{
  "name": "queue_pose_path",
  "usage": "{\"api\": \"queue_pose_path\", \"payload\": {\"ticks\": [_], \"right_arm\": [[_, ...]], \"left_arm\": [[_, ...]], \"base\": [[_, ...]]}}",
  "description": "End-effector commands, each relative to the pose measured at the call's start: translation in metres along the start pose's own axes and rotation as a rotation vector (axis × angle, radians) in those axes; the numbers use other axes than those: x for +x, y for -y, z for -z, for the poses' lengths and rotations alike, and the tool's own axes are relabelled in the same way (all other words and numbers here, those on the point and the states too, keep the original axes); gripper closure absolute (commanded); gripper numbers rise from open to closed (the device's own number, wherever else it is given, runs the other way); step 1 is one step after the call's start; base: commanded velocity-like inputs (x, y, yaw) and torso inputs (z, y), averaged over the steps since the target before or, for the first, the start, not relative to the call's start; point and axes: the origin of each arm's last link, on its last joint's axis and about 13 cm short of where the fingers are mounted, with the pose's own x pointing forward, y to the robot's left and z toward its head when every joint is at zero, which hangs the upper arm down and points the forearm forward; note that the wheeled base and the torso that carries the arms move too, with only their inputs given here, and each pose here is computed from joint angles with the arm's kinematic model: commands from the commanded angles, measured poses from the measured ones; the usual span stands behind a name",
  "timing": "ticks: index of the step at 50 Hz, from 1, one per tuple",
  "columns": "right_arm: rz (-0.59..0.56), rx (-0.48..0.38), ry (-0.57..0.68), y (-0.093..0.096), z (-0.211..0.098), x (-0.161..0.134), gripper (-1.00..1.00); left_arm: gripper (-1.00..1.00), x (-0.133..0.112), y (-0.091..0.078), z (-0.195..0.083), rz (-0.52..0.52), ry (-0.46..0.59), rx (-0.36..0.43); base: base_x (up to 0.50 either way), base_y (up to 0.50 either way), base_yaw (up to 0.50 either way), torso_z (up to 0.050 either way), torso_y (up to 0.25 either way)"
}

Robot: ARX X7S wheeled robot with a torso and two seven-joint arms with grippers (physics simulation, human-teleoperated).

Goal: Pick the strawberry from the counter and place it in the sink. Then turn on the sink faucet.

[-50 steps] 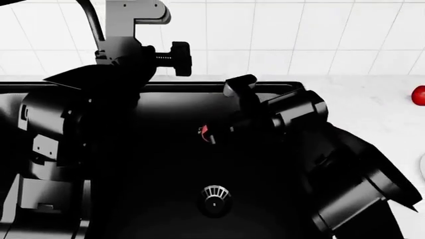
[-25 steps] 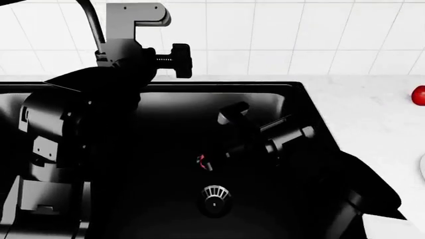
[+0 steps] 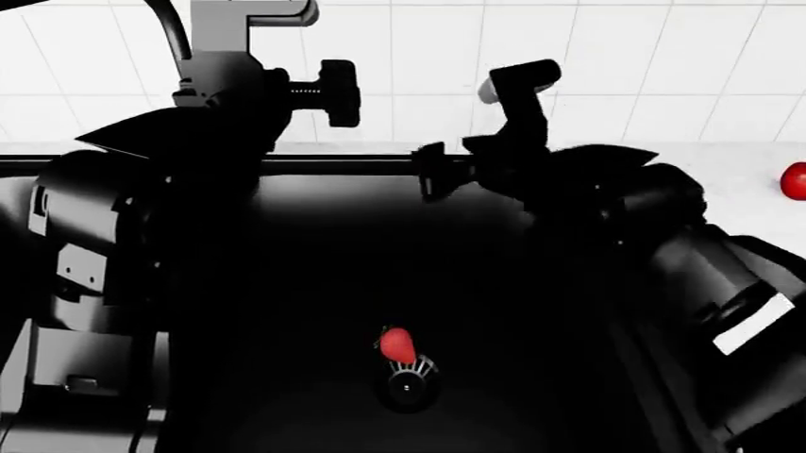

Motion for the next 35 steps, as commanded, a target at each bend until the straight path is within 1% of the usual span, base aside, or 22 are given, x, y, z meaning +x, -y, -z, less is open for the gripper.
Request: {"api": "queue_pose_path", "payload": {"ticks": [1, 2, 3, 4, 5, 6, 7, 8, 10, 13, 15, 16, 17, 19, 20, 21, 22, 24, 26, 27, 30, 35], "right_arm": [[0.245, 0.021, 0.315, 0.017, -0.053, -0.068, -1.0], [0.255, 0.024, 0.3, 0.019, -0.051, -0.069, -1.0], [0.225, 0.045, 0.263, 0.019, -0.043, -0.072, -1.0], [0.231, 0.052, 0.267, 0.02, -0.041, -0.074, -1.0], [0.253, 0.055, 0.26, 0.025, -0.038, -0.075, -1.0], [0.237, 0.068, 0.261, 0.026, -0.038, -0.076, -1.0], [0.249, 0.109, 0.279, 0.029, -0.038, -0.078, -1.0], [0.279, 0.092, 0.246, 0.033, -0.036, -0.079, -1.0], [0.336, 0.082, 0.266, 0.038, -0.038, -0.082, -1.0], [0.336, 0.066, 0.266, 0.038, -0.04, -0.089, -1.0], [0.339, 0.071, 0.27, 0.036, -0.04, -0.092, -1.0], [0.342, 0.066, 0.27, 0.034, -0.04, -0.093, -1.0], [0.337, 0.067, 0.283, 0.033, -0.042, -0.096, -1.0], [0.337, 0.065, 0.306, 0.031, -0.045, -0.1, -1.0], [0.328, 0.068, 0.311, 0.029, -0.048, -0.105, -1.0], [0.319, 0.063, 0.314, 0.028, -0.048, -0.107, -1.0], [0.322, 0.057, 0.315, 0.027, -0.049, -0.109, -1.0], [0.328, 0.029, 0.336, 0.02, -0.052, -0.12, -1.0], [0.333, 0.02, 0.352, 0.016, -0.054, -0.127, -1.0], [0.332, 0.017, 0.353, 0.014, -0.054, -0.129, -1.0], [0.345, -0.004, 0.366, 0.011, -0.055, -0.136, -1.0], [0.358, -0.009, 0.377, 0.008, -0.055, -0.145, -1.0]], "left_arm": [[-1.0, 0.003, 0.002, -0.017, -0.025, 0.056, 0.018], [-1.0, 0.003, 0.003, -0.018, -0.025, 0.057, 0.018], [-1.0, 0.002, 0.003, -0.023, -0.025, 0.065, 0.021], [-1.0, 0.001, 0.003, -0.025, -0.024, 0.066, 0.019], [-1.0, 0.001, 0.003, -0.029, -0.029, 0.078, 0.027], [-1.0, 0.002, 0.003, -0.031, -0.028, 0.077, 0.024], [-1.0, 0.002, 0.003, -0.033, -0.029, 0.08, 0.023], [-1.0, 0.004, 0.003, -0.035, -0.042, 0.086, 0.02], [-1.0, 0.007, 0.002, -0.036, -0.043, 0.087, 0.015], [-1.0, 0.016, 0.0, -0.035, -0.051, 0.087, 0.017], [-1.0, 0.028, -0.002, -0.035, -0.061, 0.089, 0.003], [-1.0, 0.033, -0.003, -0.035, -0.084, 0.094, 0.014], [-1.0, 0.039, -0.005, -0.036, -0.085, 0.092, -0.004], [-1.0, 0.044, -0.006, -0.038, -0.082, 0.1, -0.001], [-1.0, 0.049, -0.007, -0.042, -0.072, 0.113, -0.028], [-1.0, 0.05, -0.006, -0.044, -0.054, 0.127, -0.031], [-1.0, 0.052, -0.007, -0.044, -0.064, 0.135, -0.013], [-1.0, 0.06, -0.006, -0.044, -0.045, 0.147, -0.003], [-1.0, 0.067, -0.007, -0.043, -0.056, 0.144, -0.01], [-1.0, 0.07, -0.007, -0.042, -0.085, 0.147, 0.014], [-1.0, 0.074, -0.009, -0.044, -0.105, 0.167, -0.003], [-1.0, 0.074, -0.016, -0.037, -0.145, 0.152, -0.017]], "base": [[0.0, 0.0, 0.0, 0.0, 0.0], [0.0, 0.0, 0.0, 0.0, 0.0], [0.0, 0.0, 0.0, 0.0, 0.0], [0.0, 0.0, 0.0, 0.0, 0.0], [0.0, 0.0, 0.0, 0.0, 0.0], [0.0, 0.0, 0.0, 0.0, 0.0], [0.0, 0.0, 0.0, 0.0, 0.0], [0.0, 0.0, 0.0, 0.0, 0.0], [0.0, 0.0, 0.0, 0.0, 0.0], [0.0, 0.0, 0.0, 0.0, 0.0], [0.0, 0.0, 0.0, 0.0, 0.0], [0.0, 0.0, 0.0, 0.0, 0.0], [0.0, 0.0, 0.0, 0.0, 0.0], [0.0, 0.0, 0.0, 0.0, 0.0], [0.0, 0.0, 0.0, 0.0, 0.0], [0.0, 0.0, 0.0, 0.0, 0.0], [0.0, 0.0, 0.0, 0.0, 0.0], [0.0, 0.0, 0.0, 0.0, 0.0], [0.0, 0.0, 0.0, 0.0, 0.0], [0.0, 0.0, 0.0, 0.0, 0.0], [0.0, 0.0, 0.0, 0.0, 0.0], [0.0, 0.0, 0.0, 0.0, 0.0]]}}
